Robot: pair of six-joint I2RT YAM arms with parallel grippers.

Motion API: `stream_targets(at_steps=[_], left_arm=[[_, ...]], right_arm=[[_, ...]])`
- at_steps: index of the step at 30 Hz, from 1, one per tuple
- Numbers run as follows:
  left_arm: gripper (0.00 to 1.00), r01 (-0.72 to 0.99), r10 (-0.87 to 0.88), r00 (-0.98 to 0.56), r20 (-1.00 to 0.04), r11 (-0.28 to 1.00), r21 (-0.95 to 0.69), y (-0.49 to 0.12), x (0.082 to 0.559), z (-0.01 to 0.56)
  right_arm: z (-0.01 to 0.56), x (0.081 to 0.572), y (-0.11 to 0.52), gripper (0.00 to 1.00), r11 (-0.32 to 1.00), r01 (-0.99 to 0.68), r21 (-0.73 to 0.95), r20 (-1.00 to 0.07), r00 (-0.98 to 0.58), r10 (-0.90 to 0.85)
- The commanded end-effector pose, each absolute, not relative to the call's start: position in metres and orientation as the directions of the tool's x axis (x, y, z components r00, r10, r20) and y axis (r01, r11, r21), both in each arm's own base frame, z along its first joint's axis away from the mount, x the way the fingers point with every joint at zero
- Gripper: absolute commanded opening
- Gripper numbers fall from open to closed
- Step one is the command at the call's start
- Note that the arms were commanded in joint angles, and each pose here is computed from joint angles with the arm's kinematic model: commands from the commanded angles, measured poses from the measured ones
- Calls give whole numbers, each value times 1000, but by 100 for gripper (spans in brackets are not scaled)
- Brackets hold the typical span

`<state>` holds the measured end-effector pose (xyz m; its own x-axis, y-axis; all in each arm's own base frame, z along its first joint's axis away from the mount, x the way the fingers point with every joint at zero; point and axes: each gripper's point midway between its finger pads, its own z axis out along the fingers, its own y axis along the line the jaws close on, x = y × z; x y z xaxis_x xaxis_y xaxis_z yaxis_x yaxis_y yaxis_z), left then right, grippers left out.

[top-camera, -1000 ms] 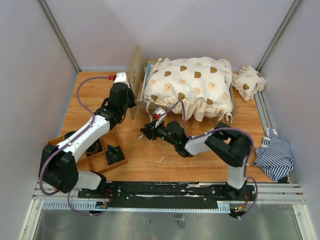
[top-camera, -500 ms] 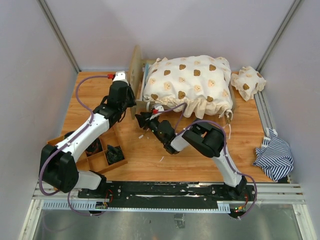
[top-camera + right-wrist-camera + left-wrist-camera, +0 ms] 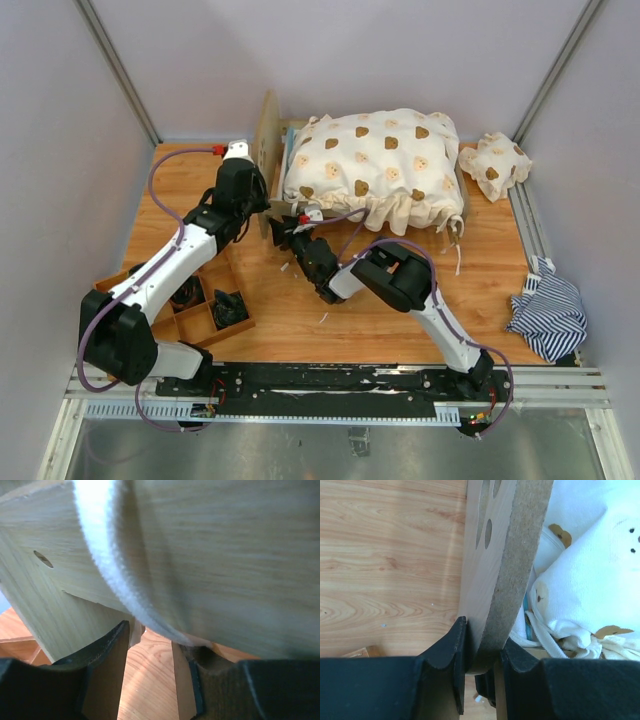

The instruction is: Set up the pet bed

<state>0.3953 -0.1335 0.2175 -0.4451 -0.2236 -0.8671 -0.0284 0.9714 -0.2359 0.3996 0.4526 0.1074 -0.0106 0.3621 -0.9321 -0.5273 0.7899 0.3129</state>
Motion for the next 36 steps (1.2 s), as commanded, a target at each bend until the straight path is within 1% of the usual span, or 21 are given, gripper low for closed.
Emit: stream_targets(at_steps=[1, 7, 10, 11, 14, 18, 19, 23, 28, 32, 36], left_arm=[[0, 60, -499, -306, -811, 840, -540, -163, 399, 305], [0, 73, -515, -322, -795, 823, -563, -168, 399, 304], [0, 76, -520, -325, -790, 819, -569, -170, 399, 304], [0, 77, -522, -323, -790, 817, -571, -170, 399, 305], [0, 79, -524, -317, -790, 816, -573, -169, 398, 308], [0, 79, -527, -307, -793, 816, -573, -167, 397, 310], [0, 78, -528, -303, -793, 816, -573, -167, 398, 311], [0, 76, -530, -293, -796, 817, -572, -166, 399, 310], [0, 62, -534, -268, -802, 821, -567, -161, 401, 315], [0, 47, -530, -243, -812, 830, -556, -155, 402, 317], [0, 38, -531, -213, -820, 834, -550, -151, 403, 317]], right_arm=[[108, 411, 448, 41, 827, -457, 328, -923, 32, 384], [107, 414, 462, 41, 804, -496, 327, -915, 48, 401], [106, 413, 467, 40, 790, -516, 331, -910, 46, 411], [105, 414, 467, 38, 789, -515, 336, -909, 44, 415], [104, 416, 473, 29, 770, -551, 322, -911, 42, 411], [102, 415, 477, 2, 763, -579, 288, -921, 51, 386], [101, 414, 475, 1, 766, -578, 282, -924, 52, 380], [102, 409, 468, 0, 778, -579, 244, -935, 71, 346], [101, 396, 465, 0, 769, -620, 155, -958, 94, 269], [103, 385, 458, 0, 777, -623, 97, -969, 118, 215], [110, 365, 458, 0, 742, -669, 32, -975, 141, 169]])
